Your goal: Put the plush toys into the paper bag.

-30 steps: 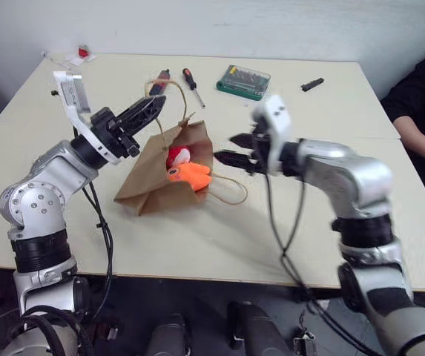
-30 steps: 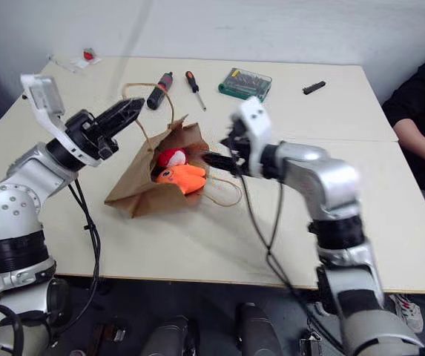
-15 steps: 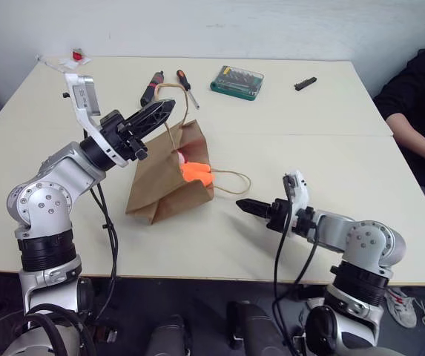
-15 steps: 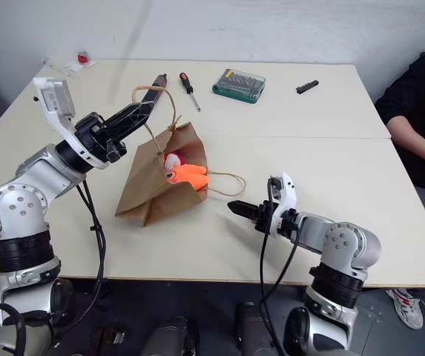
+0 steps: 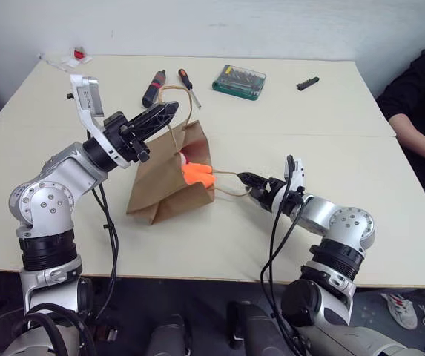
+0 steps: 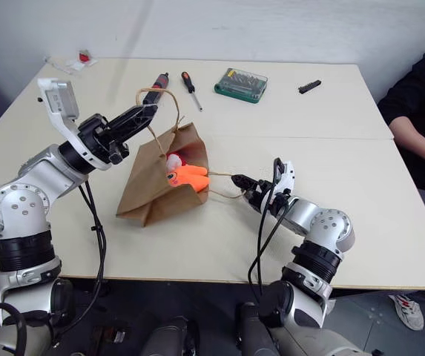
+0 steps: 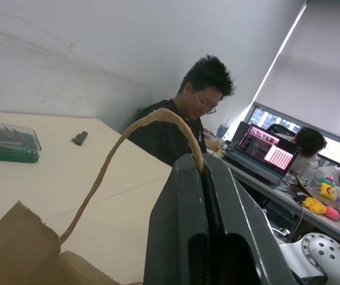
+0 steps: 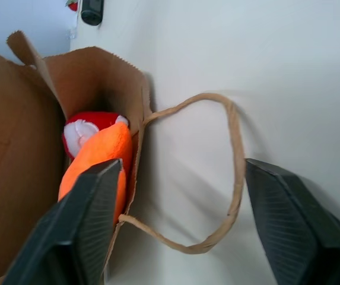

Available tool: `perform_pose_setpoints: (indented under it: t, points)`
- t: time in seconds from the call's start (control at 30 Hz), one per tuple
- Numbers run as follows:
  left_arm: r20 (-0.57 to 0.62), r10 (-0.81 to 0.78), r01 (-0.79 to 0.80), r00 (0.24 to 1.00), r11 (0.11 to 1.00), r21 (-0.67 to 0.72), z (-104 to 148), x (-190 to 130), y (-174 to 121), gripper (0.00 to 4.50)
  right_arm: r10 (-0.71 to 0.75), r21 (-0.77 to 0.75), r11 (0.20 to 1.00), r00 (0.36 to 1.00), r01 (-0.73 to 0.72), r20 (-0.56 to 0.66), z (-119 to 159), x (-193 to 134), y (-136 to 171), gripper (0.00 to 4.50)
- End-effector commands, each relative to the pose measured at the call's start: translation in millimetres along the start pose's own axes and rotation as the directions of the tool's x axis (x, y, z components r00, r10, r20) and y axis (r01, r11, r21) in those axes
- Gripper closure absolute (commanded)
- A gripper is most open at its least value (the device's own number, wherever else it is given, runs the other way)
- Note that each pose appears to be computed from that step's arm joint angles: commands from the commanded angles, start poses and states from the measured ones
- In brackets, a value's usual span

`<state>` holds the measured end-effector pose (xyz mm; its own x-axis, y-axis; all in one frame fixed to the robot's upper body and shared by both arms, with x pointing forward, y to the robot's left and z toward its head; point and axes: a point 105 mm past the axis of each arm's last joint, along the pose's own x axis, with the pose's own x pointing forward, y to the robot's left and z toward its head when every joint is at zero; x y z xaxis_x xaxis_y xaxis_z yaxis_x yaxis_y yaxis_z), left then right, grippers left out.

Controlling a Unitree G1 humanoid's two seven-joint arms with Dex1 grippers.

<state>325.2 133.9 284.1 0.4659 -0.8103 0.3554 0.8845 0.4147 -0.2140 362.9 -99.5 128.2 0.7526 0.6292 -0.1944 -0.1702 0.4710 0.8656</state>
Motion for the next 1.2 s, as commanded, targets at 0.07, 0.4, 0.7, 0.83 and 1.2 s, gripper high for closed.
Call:
perform_pose_setpoints:
  t: [0.07,0.4,0.7,0.83,1.2]
  points:
    - [0.019,-0.022,0.022,1.0,0.999,0.036,8.1,0.6,-4.7,4.5,0.084,-0.121,0.989,0.996,-0.085,-0.018,-1.4,-4.4,23.4,2.98]
    - [0.039,-0.046,0.043,0.998,0.998,0.055,14.9,12.3,-5.8,4.5,0.286,-0.545,0.813,0.956,-0.206,0.065,38.9,-45.4,84.7,4.47]
    - [0.093,-0.075,0.068,0.993,0.995,0.075,19.5,48.0,-3.2,4.5,0.445,-0.876,0.472,0.885,-0.099,0.14,80.1,-103.5,179.3,4.47]
    - [0.094,-0.067,0.062,0.993,0.997,0.054,6.3,62.0,6.1,4.5,0.439,-0.925,0.378,0.886,-0.028,0.153,69.6,-95.7,170.6,4.47]
    - [0.07,-0.073,0.071,0.995,0.997,0.029,-2.4,55.6,10.2,3.86,0.366,-0.917,0.392,0.904,0.066,0.222,56.5,-82.8,129.3,3.16]
